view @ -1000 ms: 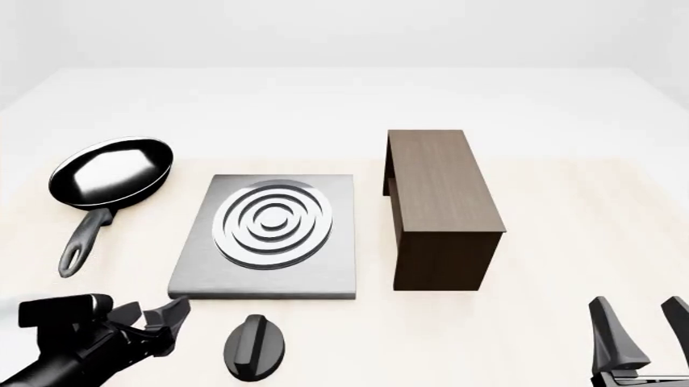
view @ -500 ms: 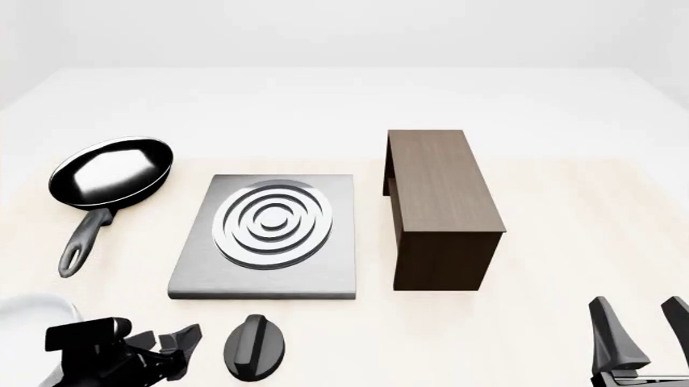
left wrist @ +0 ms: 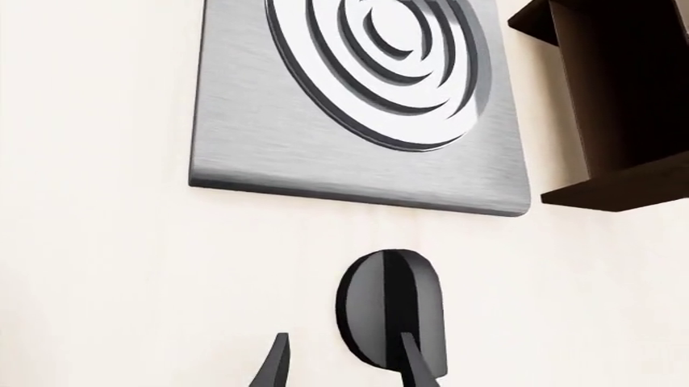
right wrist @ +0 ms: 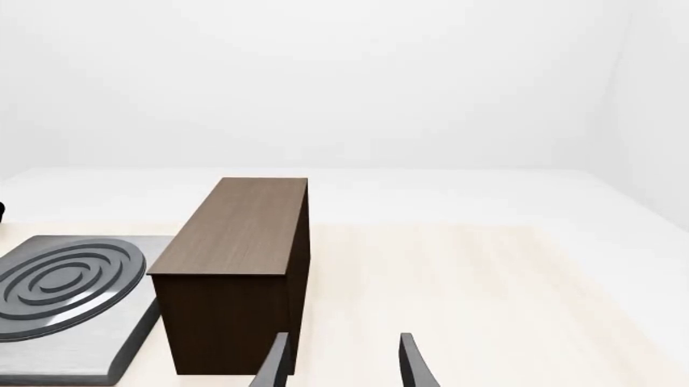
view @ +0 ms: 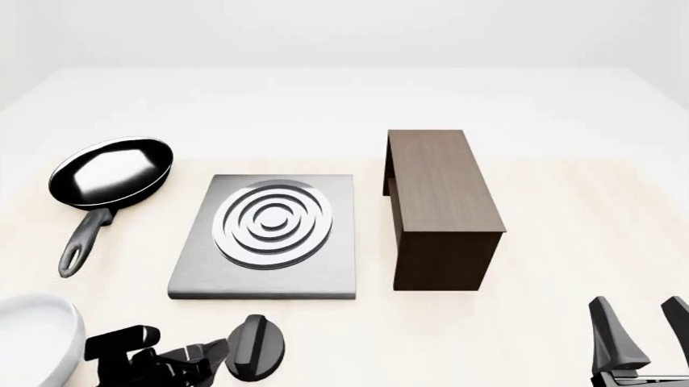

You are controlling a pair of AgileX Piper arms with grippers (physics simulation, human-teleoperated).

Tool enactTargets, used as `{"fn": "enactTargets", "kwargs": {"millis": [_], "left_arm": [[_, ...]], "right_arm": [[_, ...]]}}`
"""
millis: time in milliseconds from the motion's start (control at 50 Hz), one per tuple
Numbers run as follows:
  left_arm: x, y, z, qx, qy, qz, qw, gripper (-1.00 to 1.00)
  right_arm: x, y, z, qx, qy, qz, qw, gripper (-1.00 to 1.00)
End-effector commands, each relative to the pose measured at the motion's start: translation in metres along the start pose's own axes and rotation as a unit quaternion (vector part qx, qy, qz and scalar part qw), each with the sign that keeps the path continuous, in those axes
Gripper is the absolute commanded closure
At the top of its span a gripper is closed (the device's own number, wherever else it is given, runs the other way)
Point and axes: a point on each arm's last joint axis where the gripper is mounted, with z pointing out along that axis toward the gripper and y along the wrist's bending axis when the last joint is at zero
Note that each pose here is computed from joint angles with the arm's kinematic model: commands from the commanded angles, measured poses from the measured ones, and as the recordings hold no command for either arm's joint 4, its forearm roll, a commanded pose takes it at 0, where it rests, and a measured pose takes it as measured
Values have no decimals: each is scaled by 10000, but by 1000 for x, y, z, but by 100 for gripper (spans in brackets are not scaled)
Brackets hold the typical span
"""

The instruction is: Turn on the stove.

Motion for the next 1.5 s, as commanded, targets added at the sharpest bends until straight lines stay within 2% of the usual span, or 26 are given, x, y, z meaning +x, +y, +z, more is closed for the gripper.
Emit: {"fn": "enactTargets", "kwargs": {"millis": [20,360,380,400,500,580,680,1020,1040,1060,1120,1140,1160,1500], "left_arm": [[9,-7,9,221,191,-295,9991,-100],[12,-15,15,527,177,-621,9965,-100],[15,-18,18,656,209,-814,9943,-100],[14,-16,18,600,191,-736,9953,-100],[17,-23,21,868,170,-1052,9905,-100],[17,-24,21,901,178,-1046,9903,-100],[24,-27,29,1044,240,-1262,9862,-100],[17,-24,18,850,253,-1100,9900,-100],[17,-24,17,845,251,-1085,9902,-100],[10,-21,3,728,157,-892,9932,-100],[2,-13,-15,528,-48,-567,9970,-100],[-41,-9,-57,-23,-1056,335,9938,-100],[-36,-6,-61,-239,-743,341,9964,-100],[-61,-14,-85,-446,-1035,664,9914,-100]], "right_arm": [[0,0,0,0,0,0,10000,-100],[0,0,0,0,1,1,10000,-100],[0,0,0,-1,-1,-2,10000,-100],[0,0,0,0,0,1,10000,-100],[0,0,0,0,3,3,10000,-100],[0,0,0,-1,2,1,10000,-100],[0,0,0,-1,-3,-3,10000,-100],[0,0,0,-4,-6,-3,10000,-100],[0,0,0,-4,-6,-4,10000,-100],[0,0,0,-5,-7,-5,10000,-100],[0,0,0,-4,-4,-1,10000,-100],[0,0,0,-5,-7,-4,10000,-100],[0,0,0,-5,-7,-5,10000,-100],[0,0,0,-6,-9,-4,10000,-100]]}}
